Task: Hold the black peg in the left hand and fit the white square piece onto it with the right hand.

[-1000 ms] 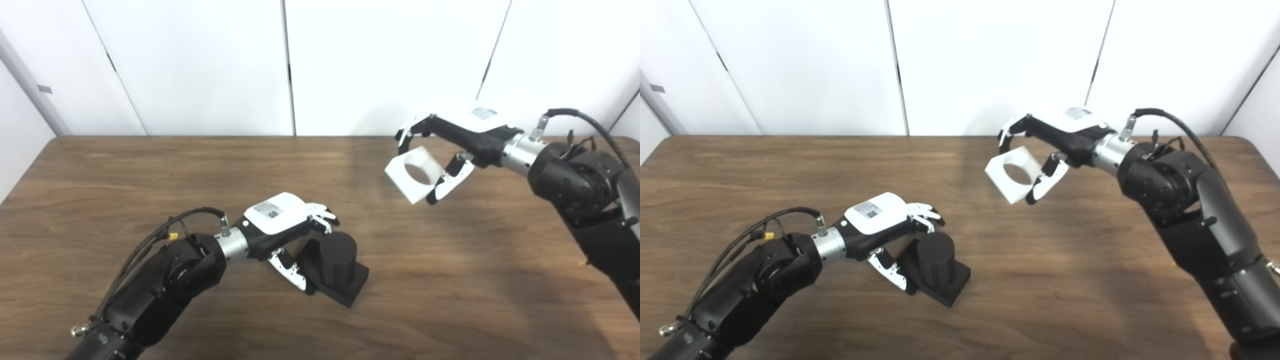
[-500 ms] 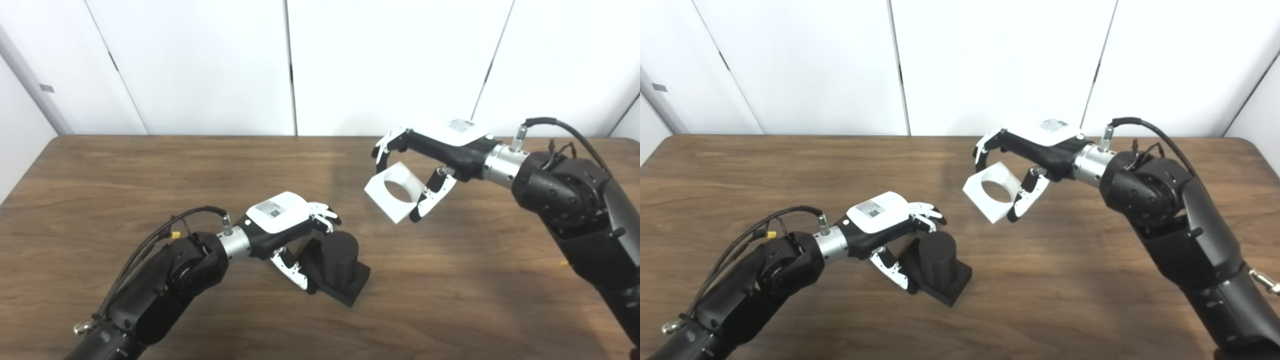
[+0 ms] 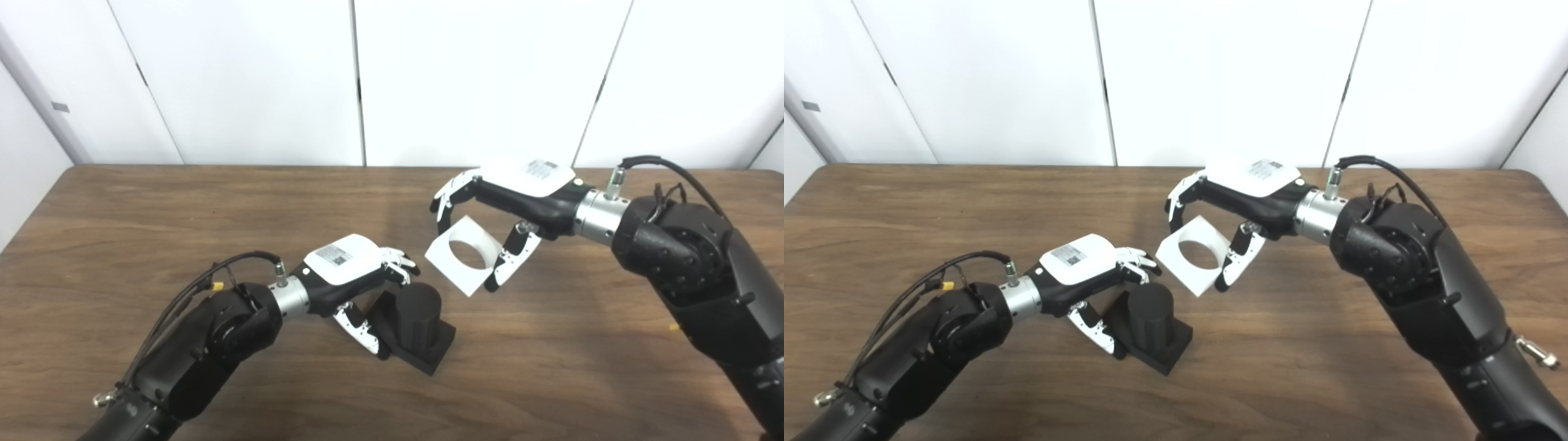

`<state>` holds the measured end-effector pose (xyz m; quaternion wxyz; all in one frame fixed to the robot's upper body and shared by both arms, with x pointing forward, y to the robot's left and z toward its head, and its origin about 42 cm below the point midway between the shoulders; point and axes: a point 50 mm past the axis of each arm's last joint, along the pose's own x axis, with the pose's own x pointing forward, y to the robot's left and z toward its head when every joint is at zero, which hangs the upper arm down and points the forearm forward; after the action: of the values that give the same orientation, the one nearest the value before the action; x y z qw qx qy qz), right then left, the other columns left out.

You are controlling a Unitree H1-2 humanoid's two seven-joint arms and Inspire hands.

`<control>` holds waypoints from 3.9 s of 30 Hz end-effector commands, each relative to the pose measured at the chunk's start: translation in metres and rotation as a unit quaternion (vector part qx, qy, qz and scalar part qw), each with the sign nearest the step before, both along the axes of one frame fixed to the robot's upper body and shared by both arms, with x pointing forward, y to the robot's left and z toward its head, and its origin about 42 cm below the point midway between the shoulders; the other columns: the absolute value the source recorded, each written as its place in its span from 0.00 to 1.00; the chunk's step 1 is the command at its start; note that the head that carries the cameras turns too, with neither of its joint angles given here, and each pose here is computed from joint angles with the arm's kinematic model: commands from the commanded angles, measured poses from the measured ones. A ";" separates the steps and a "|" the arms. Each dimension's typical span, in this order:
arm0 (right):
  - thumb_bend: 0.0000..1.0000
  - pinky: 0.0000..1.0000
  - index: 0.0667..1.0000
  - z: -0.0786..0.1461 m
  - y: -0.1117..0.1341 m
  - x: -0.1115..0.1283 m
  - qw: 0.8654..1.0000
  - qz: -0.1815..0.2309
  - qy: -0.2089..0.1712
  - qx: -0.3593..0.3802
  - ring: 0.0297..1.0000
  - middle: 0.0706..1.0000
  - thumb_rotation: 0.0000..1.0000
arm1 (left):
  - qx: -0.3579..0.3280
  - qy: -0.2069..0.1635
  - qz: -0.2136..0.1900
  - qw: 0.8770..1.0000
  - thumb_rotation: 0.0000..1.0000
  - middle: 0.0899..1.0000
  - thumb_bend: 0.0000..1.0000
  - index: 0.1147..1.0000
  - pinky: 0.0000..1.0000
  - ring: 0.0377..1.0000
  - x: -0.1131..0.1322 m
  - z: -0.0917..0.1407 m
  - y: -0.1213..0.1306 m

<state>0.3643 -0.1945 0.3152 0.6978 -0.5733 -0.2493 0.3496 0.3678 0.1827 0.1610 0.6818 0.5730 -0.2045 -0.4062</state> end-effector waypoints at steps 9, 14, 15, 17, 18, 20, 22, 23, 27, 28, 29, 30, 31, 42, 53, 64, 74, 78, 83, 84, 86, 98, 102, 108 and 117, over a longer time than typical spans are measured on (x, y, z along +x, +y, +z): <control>0.52 0.76 0.44 0.017 0.019 -0.011 0.999 0.041 -0.024 0.009 0.79 0.73 0.13 | 0.051 0.026 0.008 0.998 0.07 0.83 0.52 0.42 0.70 0.88 0.000 -0.021 0.004; 0.52 0.77 0.44 0.012 0.027 -0.014 0.998 0.058 -0.019 0.007 0.79 0.73 0.13 | 0.051 0.024 0.008 0.998 0.07 0.83 0.52 0.42 0.69 0.88 0.000 -0.020 0.004; 0.52 0.78 0.44 0.011 0.027 -0.014 0.998 0.060 -0.017 0.006 0.79 0.73 0.13 | 0.050 0.023 0.007 0.998 0.07 0.83 0.52 0.42 0.69 0.88 0.000 -0.020 0.004; 0.52 0.80 0.44 0.007 0.030 -0.016 0.998 0.062 -0.014 0.001 0.80 0.74 0.13 | 0.053 0.024 0.009 0.998 0.07 0.83 0.52 0.42 0.69 0.89 0.000 -0.020 0.004; 0.52 0.81 0.44 0.006 0.030 -0.017 0.998 0.062 -0.013 -0.001 0.80 0.74 0.13 | 0.054 0.024 0.009 0.998 0.07 0.83 0.52 0.42 0.69 0.89 0.000 -0.020 0.004; 0.52 0.81 0.44 0.004 0.032 -0.018 0.998 0.064 -0.012 -0.005 0.80 0.74 0.13 | 0.055 0.024 0.008 0.998 0.07 0.83 0.52 0.42 0.69 0.88 0.000 -0.020 0.003; 0.52 0.80 0.44 0.001 0.033 -0.018 0.998 0.066 -0.011 -0.007 0.80 0.74 0.13 | 0.053 0.025 0.008 0.998 0.07 0.83 0.52 0.42 0.69 0.88 0.000 -0.020 0.003; 0.52 0.80 0.44 0.001 0.034 -0.018 0.998 0.066 -0.009 -0.008 0.80 0.74 0.13 | 0.053 0.025 0.007 0.998 0.07 0.83 0.52 0.42 0.69 0.88 0.000 -0.020 0.002; 0.52 0.80 0.44 -0.003 0.036 -0.017 0.998 0.066 -0.006 -0.007 0.80 0.74 0.13 | 0.051 0.027 0.008 0.998 0.07 0.83 0.52 0.42 0.70 0.89 -0.001 -0.020 0.000; 0.52 0.80 0.44 -0.003 0.037 -0.017 0.998 0.065 -0.005 -0.006 0.80 0.74 0.13 | 0.050 0.027 0.009 0.998 0.07 0.83 0.52 0.42 0.70 0.88 -0.001 -0.020 -0.001; 0.52 0.80 0.44 -0.004 0.037 -0.016 0.998 0.065 -0.004 -0.005 0.80 0.74 0.13 | 0.050 0.027 0.009 0.998 0.07 0.83 0.52 0.42 0.70 0.88 -0.001 -0.020 -0.001; 0.52 0.80 0.44 -0.005 0.037 -0.016 0.998 0.064 -0.004 -0.005 0.80 0.74 0.13 | 0.049 0.028 0.009 0.998 0.07 0.83 0.52 0.42 0.70 0.88 -0.002 -0.020 -0.001; 0.52 0.80 0.44 -0.005 0.037 -0.015 0.998 0.064 -0.003 -0.004 0.80 0.74 0.13 | 0.049 0.029 0.009 0.998 0.07 0.83 0.52 0.42 0.70 0.88 -0.002 -0.020 -0.002; 0.52 0.79 0.44 -0.015 0.040 -0.009 0.998 0.058 0.009 -0.005 0.81 0.75 0.13 | 0.049 0.032 0.005 0.998 0.07 0.84 0.52 0.42 0.71 0.89 0.000 -0.023 -0.006; 0.52 0.77 0.44 -0.025 0.055 -0.001 0.998 0.055 0.020 0.011 0.80 0.75 0.13 | 0.052 0.030 0.001 0.998 0.07 0.84 0.52 0.42 0.71 0.89 -0.001 -0.023 -0.007; 0.52 0.78 0.44 -0.039 0.069 0.003 0.998 0.050 0.031 0.018 0.79 0.75 0.14 | 0.056 0.023 -0.005 0.998 0.08 0.84 0.52 0.42 0.69 0.88 -0.002 -0.022 -0.010; 0.91 0.79 0.69 -0.049 0.060 0.003 0.995 0.013 0.055 -0.081 0.82 0.80 0.38 | 0.048 0.033 0.004 0.998 0.08 0.85 0.52 0.42 0.72 0.89 -0.002 -0.020 -0.008; 0.95 0.78 0.74 -0.051 0.048 0.004 0.995 0.000 0.059 -0.082 0.84 0.81 0.36 | 0.047 0.028 0.008 0.998 0.08 0.84 0.52 0.42 0.72 0.88 -0.002 -0.021 -0.005; 0.96 0.75 0.73 -0.048 0.032 0.005 0.996 -0.018 0.052 -0.075 0.82 0.82 0.36 | 0.047 0.031 0.010 0.998 0.07 0.84 0.52 0.42 0.72 0.88 -0.001 -0.021 -0.003; 0.96 0.75 0.73 -0.047 0.028 0.005 0.996 -0.022 0.052 -0.073 0.82 0.83 0.35 | 0.047 0.031 0.010 0.998 0.08 0.84 0.52 0.42 0.72 0.88 -0.001 -0.020 -0.003; 0.95 0.74 0.73 -0.044 0.021 0.005 0.996 -0.032 0.052 -0.071 0.82 0.83 0.34 | 0.049 0.031 0.011 0.998 0.08 0.84 0.52 0.42 0.72 0.88 -0.001 -0.020 -0.002; 0.89 0.68 0.71 -0.021 -0.021 0.003 0.994 -0.085 0.061 -0.028 0.77 0.79 0.22 | 0.050 0.027 0.010 0.998 0.07 0.83 0.52 0.42 0.70 0.87 0.001 -0.020 0.001; 0.80 0.60 0.66 -0.019 -0.031 0.003 0.993 -0.093 0.064 0.013 0.69 0.70 0.05 | 0.048 0.026 0.011 0.998 0.07 0.83 0.52 0.42 0.69 0.87 0.001 -0.019 0.001; 0.78 0.60 0.63 -0.023 -0.042 -0.001 0.990 -0.116 0.056 0.060 0.68 0.69 0.02 | 0.050 0.023 0.012 0.998 0.07 0.83 0.52 0.42 0.69 0.87 0.000 -0.018 0.001; 0.75 0.58 0.63 -0.032 -0.057 -0.009 0.972 -0.169 0.049 0.159 0.68 0.69 0.00 | 0.049 0.024 0.013 0.998 0.07 0.83 0.52 0.42 0.69 0.88 0.001 -0.017 0.004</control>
<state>0.3557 -0.2488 0.2634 0.8325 -0.4791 -0.1308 0.2456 0.3723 0.1772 0.1602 0.6859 0.5744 -0.2010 -0.3991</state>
